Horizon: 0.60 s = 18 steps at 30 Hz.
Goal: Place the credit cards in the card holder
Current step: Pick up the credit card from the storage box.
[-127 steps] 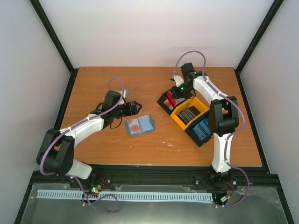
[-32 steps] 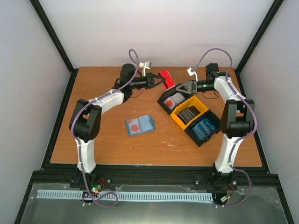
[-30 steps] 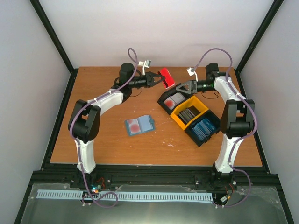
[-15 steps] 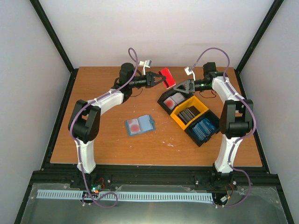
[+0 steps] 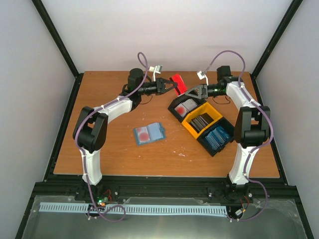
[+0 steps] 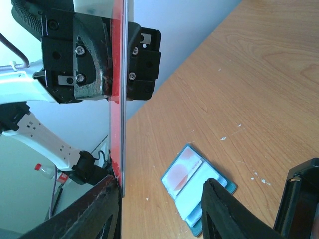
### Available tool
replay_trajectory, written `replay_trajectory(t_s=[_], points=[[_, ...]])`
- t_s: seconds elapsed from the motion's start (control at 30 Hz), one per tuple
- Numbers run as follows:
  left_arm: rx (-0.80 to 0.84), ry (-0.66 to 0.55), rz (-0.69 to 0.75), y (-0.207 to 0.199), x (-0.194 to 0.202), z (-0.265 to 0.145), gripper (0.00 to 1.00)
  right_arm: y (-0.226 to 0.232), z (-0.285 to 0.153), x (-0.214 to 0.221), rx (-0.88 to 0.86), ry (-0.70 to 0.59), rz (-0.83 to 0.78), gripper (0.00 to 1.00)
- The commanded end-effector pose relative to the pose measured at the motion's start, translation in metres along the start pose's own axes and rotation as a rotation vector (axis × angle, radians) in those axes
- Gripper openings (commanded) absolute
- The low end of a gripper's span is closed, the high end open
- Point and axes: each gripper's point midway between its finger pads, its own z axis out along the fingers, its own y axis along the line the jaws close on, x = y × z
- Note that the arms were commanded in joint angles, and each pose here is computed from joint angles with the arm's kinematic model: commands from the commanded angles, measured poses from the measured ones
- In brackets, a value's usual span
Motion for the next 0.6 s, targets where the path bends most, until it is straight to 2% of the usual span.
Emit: replay_trajectory(t_s=[0.0, 0.23, 0.37, 0.57], points=[[0.045, 0.003, 0.052, -0.017, -0.001, 0.001, 0.01, 0.010, 0.000, -0.007, -0.001, -0.007, -0.022, 0.45], [0.080, 0.012, 0.081, -0.028, 0.001, 0.001, 0.01, -0.004, 0.002, -0.005, 0.027, -0.001, 0.015, 0.37], [0.107, 0.012, 0.097, -0.038, 0.001, 0.000, 0.01, -0.005, 0.002, -0.004, 0.019, -0.002, 0.027, 0.24], [0.133, 0.032, 0.113, -0.045, 0.007, 0.002, 0.01, 0.002, 0.002, -0.011, -0.004, -0.016, 0.021, 0.23]])
